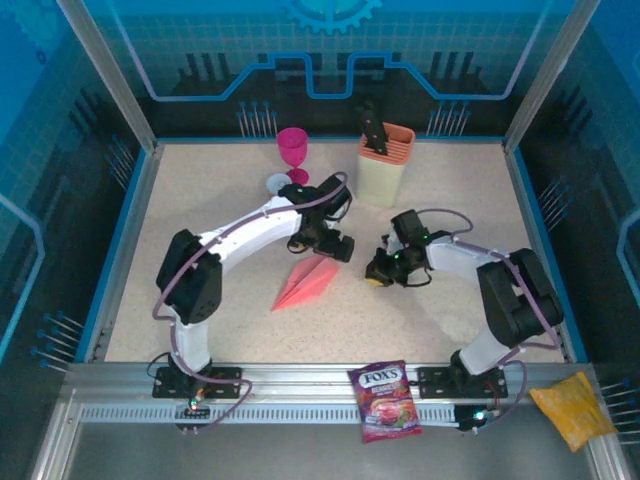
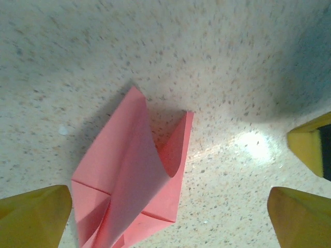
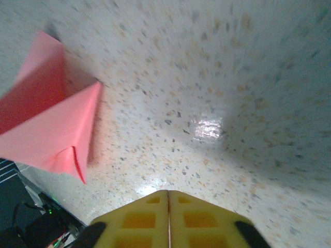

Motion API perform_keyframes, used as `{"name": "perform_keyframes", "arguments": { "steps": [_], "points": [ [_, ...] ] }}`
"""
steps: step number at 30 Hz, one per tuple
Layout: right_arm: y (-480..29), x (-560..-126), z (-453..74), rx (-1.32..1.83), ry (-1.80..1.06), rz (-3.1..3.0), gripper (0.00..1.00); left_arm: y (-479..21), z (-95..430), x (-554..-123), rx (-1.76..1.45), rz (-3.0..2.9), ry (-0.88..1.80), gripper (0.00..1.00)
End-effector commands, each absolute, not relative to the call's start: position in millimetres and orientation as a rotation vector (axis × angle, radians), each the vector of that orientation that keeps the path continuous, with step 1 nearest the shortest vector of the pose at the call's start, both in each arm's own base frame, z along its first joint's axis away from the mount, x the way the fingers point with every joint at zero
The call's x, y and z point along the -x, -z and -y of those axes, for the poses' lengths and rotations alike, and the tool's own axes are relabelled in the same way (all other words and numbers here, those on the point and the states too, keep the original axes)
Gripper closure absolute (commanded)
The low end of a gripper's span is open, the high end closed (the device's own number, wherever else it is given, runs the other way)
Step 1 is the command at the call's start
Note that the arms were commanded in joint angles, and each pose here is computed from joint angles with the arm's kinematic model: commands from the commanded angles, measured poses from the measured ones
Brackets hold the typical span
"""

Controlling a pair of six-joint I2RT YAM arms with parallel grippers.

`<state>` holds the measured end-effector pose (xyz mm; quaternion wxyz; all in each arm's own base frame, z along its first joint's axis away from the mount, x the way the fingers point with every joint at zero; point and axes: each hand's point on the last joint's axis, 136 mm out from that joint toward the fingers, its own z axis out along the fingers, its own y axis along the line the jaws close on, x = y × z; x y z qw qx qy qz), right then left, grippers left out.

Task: Fold a paper plane with a square sheet of paper (pick it up from the middle)
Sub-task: Move the paper plane to the center of the table, then reset both arms

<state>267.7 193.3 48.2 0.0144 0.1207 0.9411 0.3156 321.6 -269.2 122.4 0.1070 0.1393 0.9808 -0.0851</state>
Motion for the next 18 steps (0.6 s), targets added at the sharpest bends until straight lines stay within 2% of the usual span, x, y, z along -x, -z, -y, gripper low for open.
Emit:
{"name": "perform_keyframes", "arguments": {
  "steps": [1, 3, 4, 6, 9, 13, 18],
  "points": [
    [-95, -295, -161, -0.342, -0.850, -2.798, 0.56, -186, 248, -346, -0.278, -2.696, 0.330, 0.00],
    [-115, -307, -135, -0.367, -0.720, -2.735, 0.29, -210, 230, -359, -0.187, -2.588, 0.362, 0.00],
    [-125, -314, -118, -0.388, -0.638, -2.694, 0.11, -221, 216, -367, -0.128, -2.518, 0.380, 0.00],
    [-144, -326, -89, -0.430, -0.509, -2.602, 0.02, -240, 189, -378, -0.043, -2.373, 0.374, 0.00],
    [-165, -338, -38, -0.525, -0.287, -2.471, 0.01, -260, 144, -387, 0.017, -2.150, 0.280, 0.00],
    [-180, -349, 17, -0.608, 0.010, -2.228, 0.01, -264, 80, -383, 0.086, -1.910, 0.090, 0.00],
    [-177, -351, 39, -0.375, 0.246, -2.203, 0.01, -216, 14, -364, 0.236, -1.869, -0.086, 0.00]
  ]
}}
